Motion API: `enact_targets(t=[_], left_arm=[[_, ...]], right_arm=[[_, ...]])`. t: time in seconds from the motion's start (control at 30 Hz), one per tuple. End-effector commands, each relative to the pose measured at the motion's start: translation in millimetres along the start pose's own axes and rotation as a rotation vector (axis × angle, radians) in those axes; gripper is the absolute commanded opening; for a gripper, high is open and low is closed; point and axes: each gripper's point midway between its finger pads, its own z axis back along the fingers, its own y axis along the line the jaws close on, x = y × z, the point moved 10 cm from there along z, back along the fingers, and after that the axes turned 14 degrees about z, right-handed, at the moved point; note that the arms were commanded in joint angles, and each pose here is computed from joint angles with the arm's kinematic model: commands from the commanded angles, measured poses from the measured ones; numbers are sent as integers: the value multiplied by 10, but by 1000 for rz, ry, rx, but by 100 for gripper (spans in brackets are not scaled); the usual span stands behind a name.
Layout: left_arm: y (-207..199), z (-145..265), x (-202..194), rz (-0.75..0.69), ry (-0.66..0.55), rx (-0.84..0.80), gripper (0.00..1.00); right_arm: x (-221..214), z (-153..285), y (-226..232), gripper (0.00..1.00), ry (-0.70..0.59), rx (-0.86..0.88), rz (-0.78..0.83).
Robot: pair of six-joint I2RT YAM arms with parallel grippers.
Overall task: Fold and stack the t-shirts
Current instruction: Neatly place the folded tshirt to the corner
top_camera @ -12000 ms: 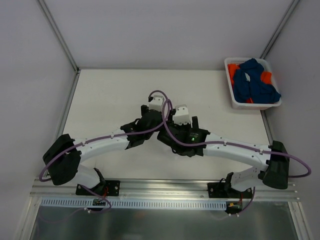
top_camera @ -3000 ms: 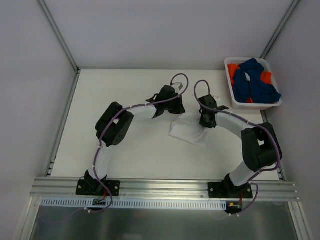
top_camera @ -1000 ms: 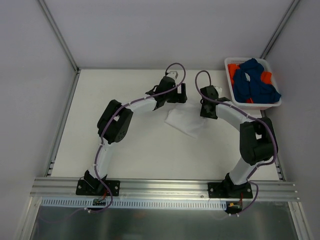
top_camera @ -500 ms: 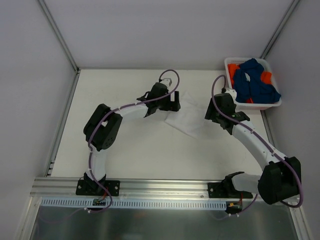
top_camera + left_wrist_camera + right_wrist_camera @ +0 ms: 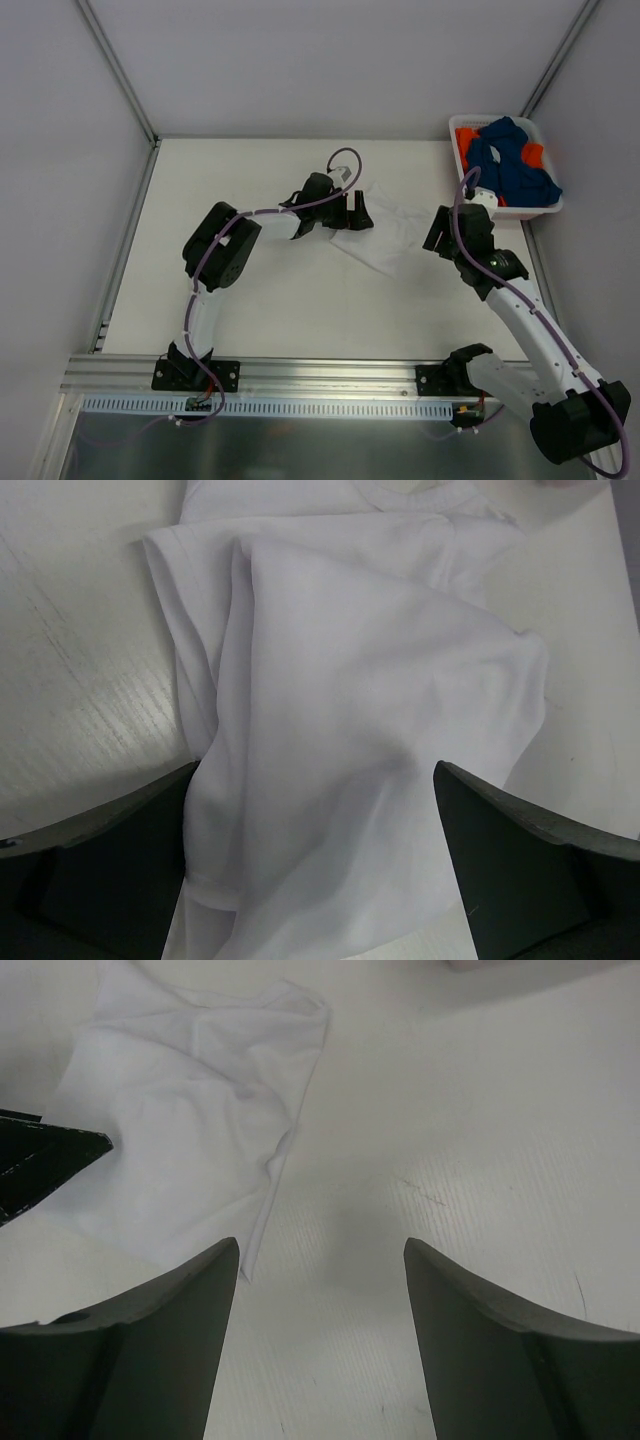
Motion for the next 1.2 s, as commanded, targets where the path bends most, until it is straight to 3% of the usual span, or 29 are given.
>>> enact_targets(t=[0.0, 0.07, 0.3, 0.37, 0.87, 0.97, 1.07, 1.17], left_arm=[[55, -36, -83, 56, 54, -79, 99], [78, -35, -119, 69, 58, -84, 97], [119, -16, -193, 83, 81, -91, 69], [112, -27, -206, 95, 95, -110, 65], [112, -255, -239, 192, 101, -205, 65], [60, -307, -232, 202, 103, -230, 60], [12, -383, -279, 209, 129, -248, 50], [-67, -479, -339, 206, 154, -268, 19]], right_arm=[[-14, 60, -55, 71, 7, -35, -1], [-22, 53, -49, 71, 14, -32, -3], [-66, 26, -20, 71, 27, -20, -10], [-76, 22, -19, 71, 31, -19, -11], [-122, 129, -82, 72, 24, -38, -5], [-120, 145, -88, 72, 24, -38, -5], [-129, 160, -97, 72, 26, -42, -3], [-139, 182, -120, 72, 23, -52, -2]])
